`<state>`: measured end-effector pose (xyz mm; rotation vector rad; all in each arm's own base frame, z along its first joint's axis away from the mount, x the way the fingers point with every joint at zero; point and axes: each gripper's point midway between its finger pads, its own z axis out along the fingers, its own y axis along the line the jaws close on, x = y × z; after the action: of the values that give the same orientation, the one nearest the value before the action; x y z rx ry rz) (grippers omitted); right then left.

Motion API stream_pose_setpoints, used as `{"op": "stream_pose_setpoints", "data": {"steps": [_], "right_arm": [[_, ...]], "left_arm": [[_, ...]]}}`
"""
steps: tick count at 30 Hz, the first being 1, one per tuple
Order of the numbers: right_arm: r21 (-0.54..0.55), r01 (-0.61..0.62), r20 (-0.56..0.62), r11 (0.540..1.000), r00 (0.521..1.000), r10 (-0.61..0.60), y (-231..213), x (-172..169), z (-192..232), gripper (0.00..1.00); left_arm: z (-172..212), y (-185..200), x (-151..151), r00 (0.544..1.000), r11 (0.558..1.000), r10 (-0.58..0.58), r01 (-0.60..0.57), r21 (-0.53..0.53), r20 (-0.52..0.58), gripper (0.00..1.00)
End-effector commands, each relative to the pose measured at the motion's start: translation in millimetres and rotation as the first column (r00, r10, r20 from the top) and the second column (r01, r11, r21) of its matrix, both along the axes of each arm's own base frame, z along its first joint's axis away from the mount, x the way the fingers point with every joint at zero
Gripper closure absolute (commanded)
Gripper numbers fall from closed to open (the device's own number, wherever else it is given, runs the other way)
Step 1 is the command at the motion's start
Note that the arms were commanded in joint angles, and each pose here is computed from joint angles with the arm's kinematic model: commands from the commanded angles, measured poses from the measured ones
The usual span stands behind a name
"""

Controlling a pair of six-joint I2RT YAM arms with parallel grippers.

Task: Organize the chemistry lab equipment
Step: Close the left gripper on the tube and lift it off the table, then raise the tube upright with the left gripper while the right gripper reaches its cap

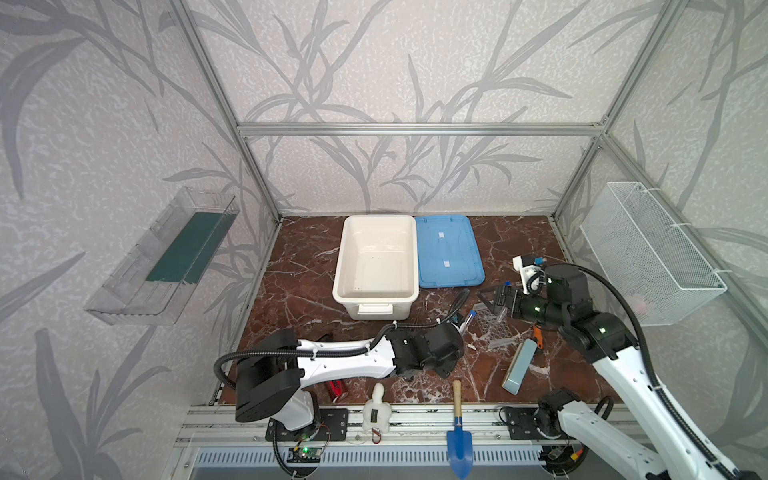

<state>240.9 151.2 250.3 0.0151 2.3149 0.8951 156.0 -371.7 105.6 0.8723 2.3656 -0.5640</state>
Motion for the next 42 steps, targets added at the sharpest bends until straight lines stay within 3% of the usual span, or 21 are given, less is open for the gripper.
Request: {"op": "stream_pose_setpoints", "data": {"steps": [1,7,16,26,42], "right_arm": [[0.009,-0.032,-0.031,0.999,0.999,0.033,3.1,-8.4,7.3,0.02],[0.004,-0.075,-0.085,0.997,0.994,0.075,12.8,3.3,-3.5,0.18],[0.121,-0.150,-0.151,0.981,0.974,0.167,37.1,1.8,-24.3,0.36],[0.168,-0.176,-0.183,0.970,0.961,0.206,44.8,-11.1,-39.2,0.48],[0.157,-0.208,-0.210,0.965,0.948,0.238,51.5,-23.6,-56.8,0.69]], "left_arm": [[18.9,-8.8,6.7,0.994,0.997,-0.004,0.012,-0.072,0.109,0.87],[27.9,-0.5,2.7,0.980,0.996,0.023,-0.007,-0.083,0.198,0.88],[36.5,4.7,1.0,0.971,0.995,0.037,-0.013,-0.104,0.237,0.90],[38.1,8.6,0.2,0.967,0.995,0.047,-0.022,-0.102,0.250,0.90],[33.0,-0.5,-1.3,0.968,0.998,0.025,-0.010,-0.062,0.251,0.90]]}}
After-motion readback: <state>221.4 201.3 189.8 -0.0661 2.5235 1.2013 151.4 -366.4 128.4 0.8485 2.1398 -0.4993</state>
